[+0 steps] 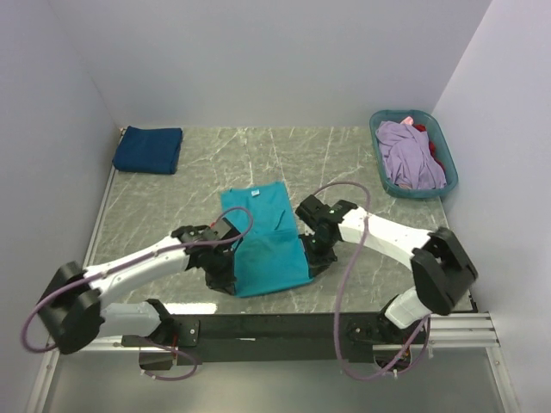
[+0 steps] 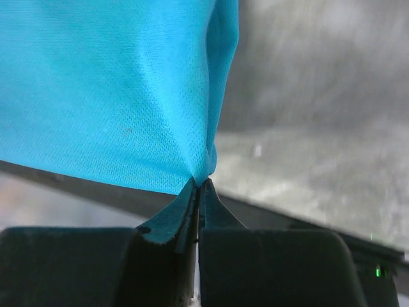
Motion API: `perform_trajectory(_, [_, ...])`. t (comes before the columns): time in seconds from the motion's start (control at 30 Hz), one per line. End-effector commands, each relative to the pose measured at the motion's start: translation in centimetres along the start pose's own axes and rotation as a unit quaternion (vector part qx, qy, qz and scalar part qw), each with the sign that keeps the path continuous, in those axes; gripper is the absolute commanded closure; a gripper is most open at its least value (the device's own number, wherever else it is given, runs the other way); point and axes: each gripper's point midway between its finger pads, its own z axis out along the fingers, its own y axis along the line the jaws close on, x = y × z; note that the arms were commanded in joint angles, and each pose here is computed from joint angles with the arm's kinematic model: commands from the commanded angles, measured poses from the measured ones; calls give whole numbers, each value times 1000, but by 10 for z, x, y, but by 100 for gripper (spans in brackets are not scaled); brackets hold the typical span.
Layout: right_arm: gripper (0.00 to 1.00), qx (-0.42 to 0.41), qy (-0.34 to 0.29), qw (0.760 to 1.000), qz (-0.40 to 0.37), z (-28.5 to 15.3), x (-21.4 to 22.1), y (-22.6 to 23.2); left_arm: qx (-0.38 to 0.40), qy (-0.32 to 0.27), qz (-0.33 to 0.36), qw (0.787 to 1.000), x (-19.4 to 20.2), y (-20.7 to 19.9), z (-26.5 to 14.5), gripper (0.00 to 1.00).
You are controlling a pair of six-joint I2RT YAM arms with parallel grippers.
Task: Fold and stack the t-shirts
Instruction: Fold the tshirt
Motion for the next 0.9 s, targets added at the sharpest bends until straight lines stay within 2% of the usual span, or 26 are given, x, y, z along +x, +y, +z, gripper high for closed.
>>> perform_trajectory(0.0, [100,19,28,999,-15,-26,34,-13,-6,50,-28,998,41,11,-19,99])
perform_trajectory(0.1, [100,29,13,999,-22,-45,30,-14,25,29,-24,999,34,1,-34,99])
perform_trajectory(0.13, [100,42,-14,999,-25,-55,15,-13,21,19,-19,999,27,0,-36,99])
perform_trajectory(0.27, [100,43,-52,997,-26,-78,-19,-2,34,-23,-10,999,-13,-22,-54,99])
perform_trajectory(0.43, [100,27,-100,994,-36,-104,-65,18,34,-61,-18,997,-57,-20,-65,99])
perform_trajectory(0.53, [100,20,-107,993,-37,-109,-89,26,43,-89,-25,995,-81,-19,-77,99])
perform_trajectory(0.87, [100,-20,-149,988,-36,-129,-154,44,72,-125,-43,989,-135,-16,-90,99])
